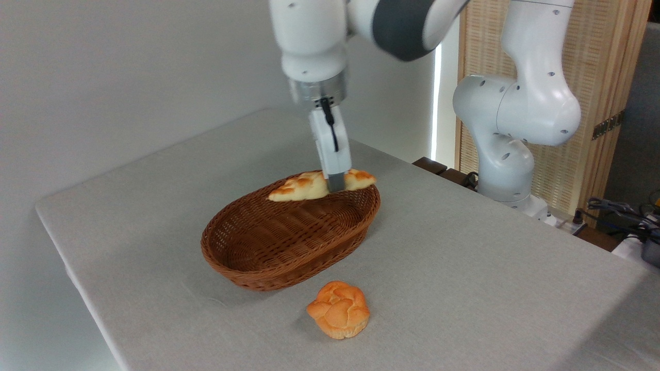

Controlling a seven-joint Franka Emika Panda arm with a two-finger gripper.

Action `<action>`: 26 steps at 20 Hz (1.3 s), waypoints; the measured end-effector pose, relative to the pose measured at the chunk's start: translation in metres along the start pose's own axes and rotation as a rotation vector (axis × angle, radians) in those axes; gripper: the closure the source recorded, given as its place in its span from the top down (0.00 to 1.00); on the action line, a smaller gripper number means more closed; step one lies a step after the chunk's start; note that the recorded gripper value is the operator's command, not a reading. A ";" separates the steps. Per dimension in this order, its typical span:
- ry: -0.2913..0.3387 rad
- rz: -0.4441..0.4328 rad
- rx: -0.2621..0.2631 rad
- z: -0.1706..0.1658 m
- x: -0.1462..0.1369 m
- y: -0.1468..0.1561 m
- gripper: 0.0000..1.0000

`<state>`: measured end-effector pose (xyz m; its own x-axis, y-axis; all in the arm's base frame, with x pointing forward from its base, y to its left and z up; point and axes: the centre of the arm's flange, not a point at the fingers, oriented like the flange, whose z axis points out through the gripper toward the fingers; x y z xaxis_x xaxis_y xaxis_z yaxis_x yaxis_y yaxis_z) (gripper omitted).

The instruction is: Put bread into the basket

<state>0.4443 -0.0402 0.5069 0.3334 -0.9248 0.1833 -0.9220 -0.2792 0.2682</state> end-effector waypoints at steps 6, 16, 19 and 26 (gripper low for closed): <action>0.034 -0.266 -0.077 0.051 0.030 -0.027 0.87; 0.021 -0.284 -0.087 0.056 0.028 -0.031 1.00; 0.008 -0.274 -0.039 0.038 0.026 -0.032 1.00; 0.031 -0.270 0.079 -0.061 0.003 -0.031 1.00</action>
<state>0.4862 -0.0180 0.5570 0.5740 -0.8060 0.1441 -0.8109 -0.5352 0.2368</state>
